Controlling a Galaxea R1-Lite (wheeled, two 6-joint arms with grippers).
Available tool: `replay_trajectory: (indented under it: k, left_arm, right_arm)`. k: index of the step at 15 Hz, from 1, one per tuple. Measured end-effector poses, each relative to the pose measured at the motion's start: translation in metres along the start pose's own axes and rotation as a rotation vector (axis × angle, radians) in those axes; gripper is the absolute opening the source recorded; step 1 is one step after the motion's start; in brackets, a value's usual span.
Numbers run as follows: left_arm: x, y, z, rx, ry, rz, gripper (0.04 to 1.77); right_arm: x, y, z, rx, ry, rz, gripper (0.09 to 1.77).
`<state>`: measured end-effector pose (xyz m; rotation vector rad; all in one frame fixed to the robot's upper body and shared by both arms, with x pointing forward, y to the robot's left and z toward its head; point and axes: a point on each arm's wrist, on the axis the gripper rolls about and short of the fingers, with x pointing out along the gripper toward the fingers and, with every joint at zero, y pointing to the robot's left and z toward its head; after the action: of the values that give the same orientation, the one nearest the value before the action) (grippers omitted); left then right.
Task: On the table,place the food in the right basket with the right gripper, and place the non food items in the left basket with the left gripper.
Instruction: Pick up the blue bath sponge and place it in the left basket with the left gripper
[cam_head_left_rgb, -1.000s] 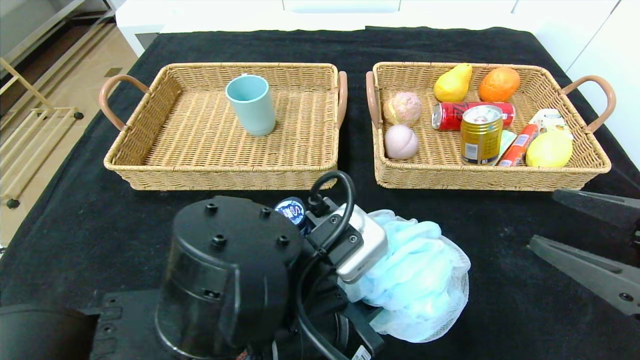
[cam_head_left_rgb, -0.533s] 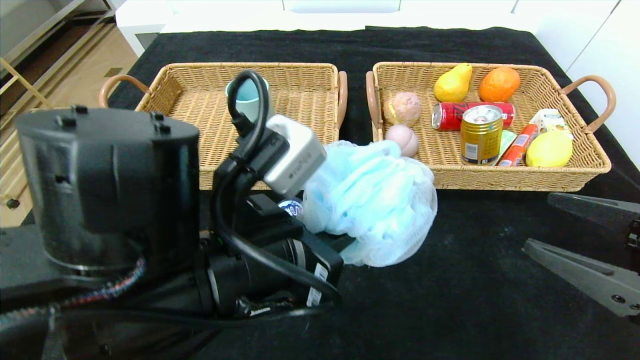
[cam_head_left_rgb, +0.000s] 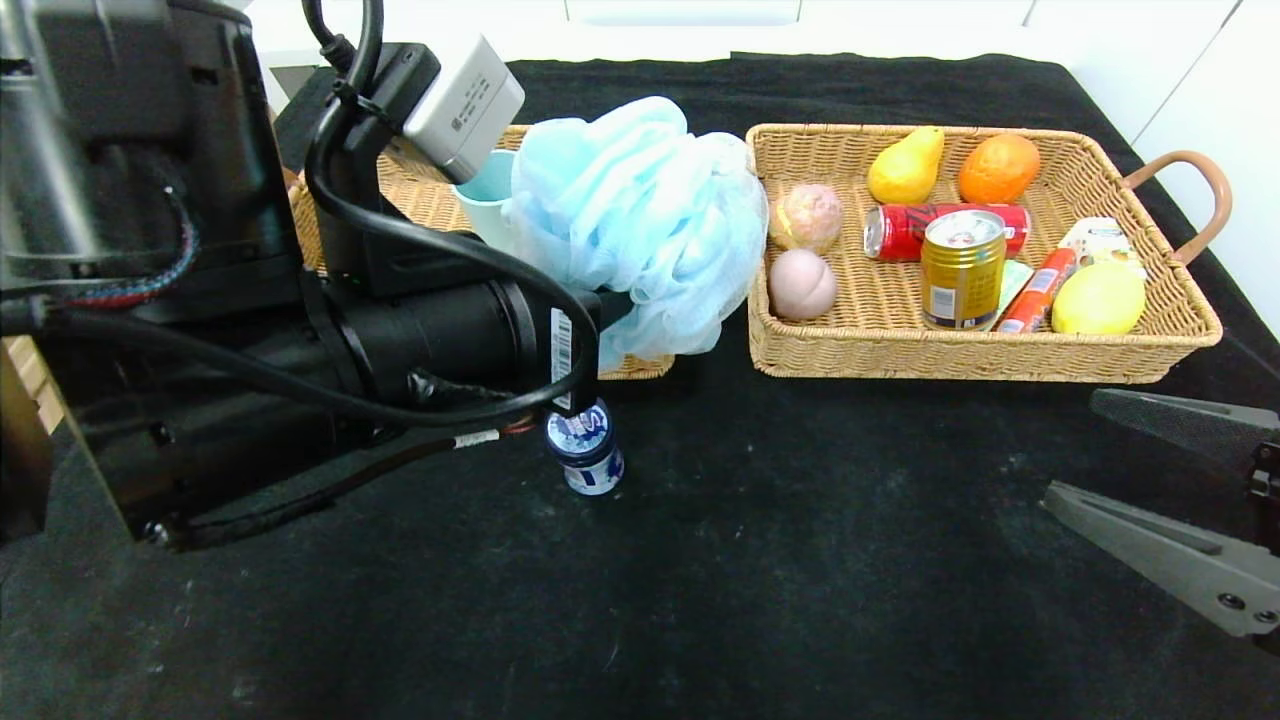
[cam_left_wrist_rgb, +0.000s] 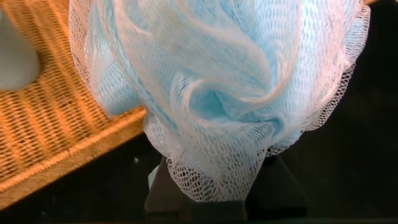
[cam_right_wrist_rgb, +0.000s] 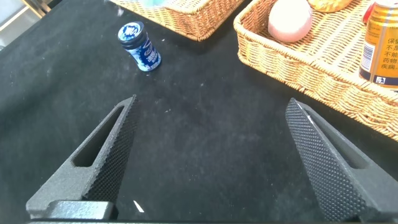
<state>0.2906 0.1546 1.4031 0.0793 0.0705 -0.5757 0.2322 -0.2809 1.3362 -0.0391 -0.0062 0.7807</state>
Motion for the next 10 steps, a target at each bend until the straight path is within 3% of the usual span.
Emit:
replay_trajectory:
  k: [7, 10]
  left_arm:
    - [0.030, 0.038, 0.014, -0.028, -0.040, 0.149, 0.37]
    - [0.042, 0.048, 0.015, -0.029, -0.043, 0.187, 0.36]
  right_arm:
    - [0.000, 0.000, 0.000, 0.000, -0.001, 0.000, 1.71]
    - [0.000, 0.000, 0.000, -0.002, -0.003, 0.000, 1.71]
